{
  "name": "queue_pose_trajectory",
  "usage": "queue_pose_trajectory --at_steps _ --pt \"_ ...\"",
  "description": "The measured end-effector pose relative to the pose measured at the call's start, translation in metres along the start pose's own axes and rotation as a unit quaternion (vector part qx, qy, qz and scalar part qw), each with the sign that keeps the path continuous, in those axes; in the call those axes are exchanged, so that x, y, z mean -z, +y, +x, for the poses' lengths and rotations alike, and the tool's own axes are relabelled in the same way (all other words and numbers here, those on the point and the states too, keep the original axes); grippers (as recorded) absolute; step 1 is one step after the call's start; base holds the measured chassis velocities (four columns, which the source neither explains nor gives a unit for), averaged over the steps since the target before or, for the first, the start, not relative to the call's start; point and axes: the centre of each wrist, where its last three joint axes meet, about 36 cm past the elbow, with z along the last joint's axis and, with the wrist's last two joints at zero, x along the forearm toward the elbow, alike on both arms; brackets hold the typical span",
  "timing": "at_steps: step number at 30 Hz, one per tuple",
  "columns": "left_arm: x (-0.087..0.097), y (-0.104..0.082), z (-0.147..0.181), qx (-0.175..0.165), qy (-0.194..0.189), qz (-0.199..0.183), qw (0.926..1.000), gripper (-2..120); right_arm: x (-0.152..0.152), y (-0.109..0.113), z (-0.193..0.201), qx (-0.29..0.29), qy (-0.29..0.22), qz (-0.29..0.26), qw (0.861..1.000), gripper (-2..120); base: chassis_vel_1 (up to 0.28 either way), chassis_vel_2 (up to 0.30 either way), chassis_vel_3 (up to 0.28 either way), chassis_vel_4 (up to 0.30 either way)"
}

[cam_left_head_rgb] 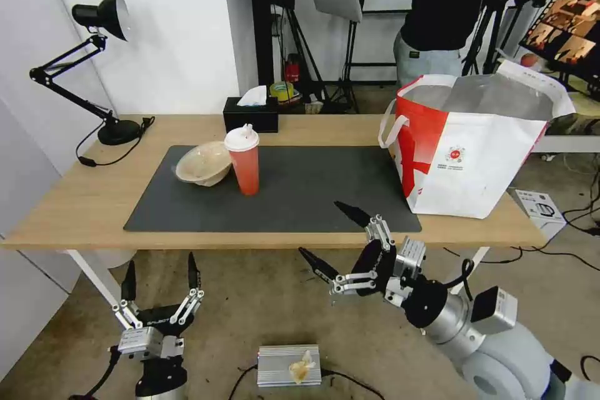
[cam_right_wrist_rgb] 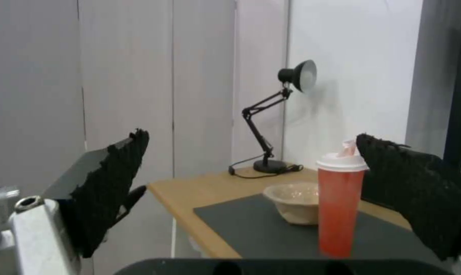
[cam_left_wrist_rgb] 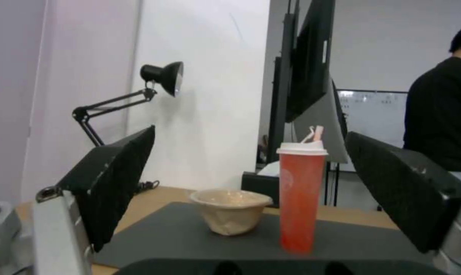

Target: Pick up the trash from the table and place it into the takeout bag.

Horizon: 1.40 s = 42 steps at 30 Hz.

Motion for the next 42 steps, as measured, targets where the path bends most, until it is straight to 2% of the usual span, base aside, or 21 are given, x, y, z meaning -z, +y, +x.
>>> queue_pose_trajectory --at_steps 9,17,20,29,33,42 --pt "0.001 0.001 0.001 0.002 0.003 -0.004 1.0 100 -0.001 -0.038 -0.034 -0.018 -0.005 0.015 1.0 100 0.0 0.0 0.0 0.0" --pt "-0.008 0.004 0.004 0.004 0.011 -0.012 0.9999 100 -0.023 -0.058 -0.062 -0.038 -0.005 0.006 0.999 100 0.0 0.0 0.0 0.0" --pt "-0.01 0.003 0.007 0.007 0.015 -0.014 0.9998 100 -0.04 -0.064 -0.078 -0.047 0.0 0.001 0.999 100 0.0 0.0 0.0 0.0" --pt "-0.01 0.003 0.007 0.009 0.014 -0.017 0.9997 100 -0.06 -0.061 -0.1 -0.074 0.024 0.009 0.997 100 0.0 0.0 0.0 0.0" --pt "-0.006 0.001 0.007 0.011 0.01 -0.017 0.9997 100 -0.067 -0.049 -0.112 -0.103 0.051 0.034 0.993 100 0.0 0.0 0.0 0.0" --pt "-0.01 0.002 0.008 0.01 0.013 -0.022 0.9996 100 -0.079 -0.032 -0.129 -0.146 0.055 0.058 0.986 100 0.0 0.0 0.0 0.0"
